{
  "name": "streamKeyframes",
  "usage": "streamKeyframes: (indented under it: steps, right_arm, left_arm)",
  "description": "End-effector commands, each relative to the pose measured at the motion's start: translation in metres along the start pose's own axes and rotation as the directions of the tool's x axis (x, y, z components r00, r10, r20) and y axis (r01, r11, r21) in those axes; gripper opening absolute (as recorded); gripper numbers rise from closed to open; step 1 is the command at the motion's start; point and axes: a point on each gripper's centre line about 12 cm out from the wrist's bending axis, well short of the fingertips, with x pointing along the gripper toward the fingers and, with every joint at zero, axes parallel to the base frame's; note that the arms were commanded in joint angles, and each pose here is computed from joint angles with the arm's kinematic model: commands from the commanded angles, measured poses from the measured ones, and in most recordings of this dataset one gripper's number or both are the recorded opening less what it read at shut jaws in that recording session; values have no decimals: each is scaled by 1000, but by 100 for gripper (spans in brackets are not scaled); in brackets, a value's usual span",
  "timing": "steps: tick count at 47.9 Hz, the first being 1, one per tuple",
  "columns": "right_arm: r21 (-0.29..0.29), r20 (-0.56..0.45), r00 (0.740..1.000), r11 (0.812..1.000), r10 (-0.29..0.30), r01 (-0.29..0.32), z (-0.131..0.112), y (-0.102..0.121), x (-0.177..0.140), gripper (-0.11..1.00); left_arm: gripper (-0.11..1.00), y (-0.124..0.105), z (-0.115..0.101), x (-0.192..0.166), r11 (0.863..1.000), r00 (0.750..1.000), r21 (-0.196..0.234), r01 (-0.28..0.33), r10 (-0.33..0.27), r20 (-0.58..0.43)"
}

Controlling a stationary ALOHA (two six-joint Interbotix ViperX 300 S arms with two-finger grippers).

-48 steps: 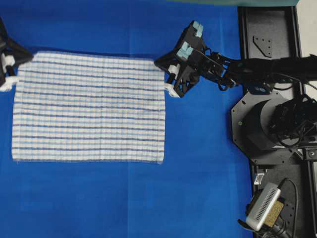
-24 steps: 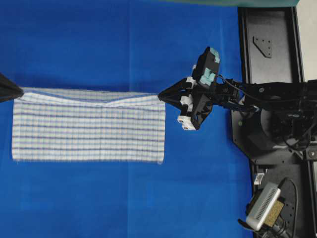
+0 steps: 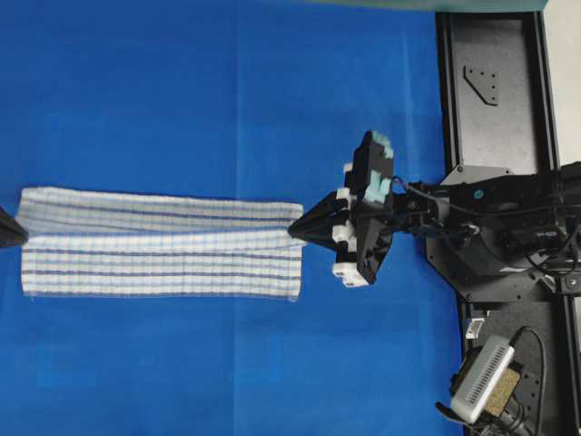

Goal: Fold the blue towel.

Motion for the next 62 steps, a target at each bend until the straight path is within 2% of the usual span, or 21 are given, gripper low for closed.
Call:
streamKeyframes:
  steps: [1, 16, 29, 33, 35, 39, 44, 45, 48, 50, 62]
  right_arm:
    - [-3, 3, 1000, 1000, 13, -13, 5, 7, 4, 15]
    - [-29, -54, 999, 1000, 6, -8, -6, 11, 16, 15]
    - [-50, -81, 997, 998, 19, -23, -11, 19, 21, 16]
    - [-52, -80, 997, 998, 22, -26, -11, 20, 21, 25]
    - [-52, -79, 997, 998, 23, -27, -11, 20, 21, 34]
    - [-53, -69, 997, 998, 30, -34, -9, 21, 18, 59]
    - [-72, -48, 998, 996, 45, -48, -5, 22, 12, 88]
    - [-71, -44, 998, 996, 46, -49, -4, 22, 11, 90]
    - [-70, -24, 999, 996, 44, -46, -1, 18, 6, 90]
    - [-67, -10, 999, 997, 39, -39, 1, 14, 3, 88]
    - [-39, 38, 997, 996, -74, 75, 13, -23, -6, 85]
  left_arm:
    - [4, -6, 6, 6, 1000, 1000, 5, 15, -15, 7]
    - [4, -7, -1, 22, 1000, 998, 11, 5, -4, -56]
    - [4, -6, -2, 28, 1000, 998, -5, -3, 3, -66]
    - [5, -6, -1, 28, 1000, 998, -28, -2, 0, -58]
    - [8, -7, 0, 27, 999, 999, -45, -2, -1, -55]
    - [24, -8, 5, 23, 998, 999, -68, 3, -6, -37]
    - [54, -10, 11, 17, 998, 1000, -57, 16, -16, -6]
    - [60, -10, 11, 16, 999, 1000, -51, 17, -18, -4]
    - [75, -7, 13, 11, 999, 1000, -47, 12, -11, 9]
    - [79, -3, 14, 9, 999, 1000, -47, 2, -1, 16]
    - [68, 34, 21, 8, 992, 992, -41, -121, 123, 29]
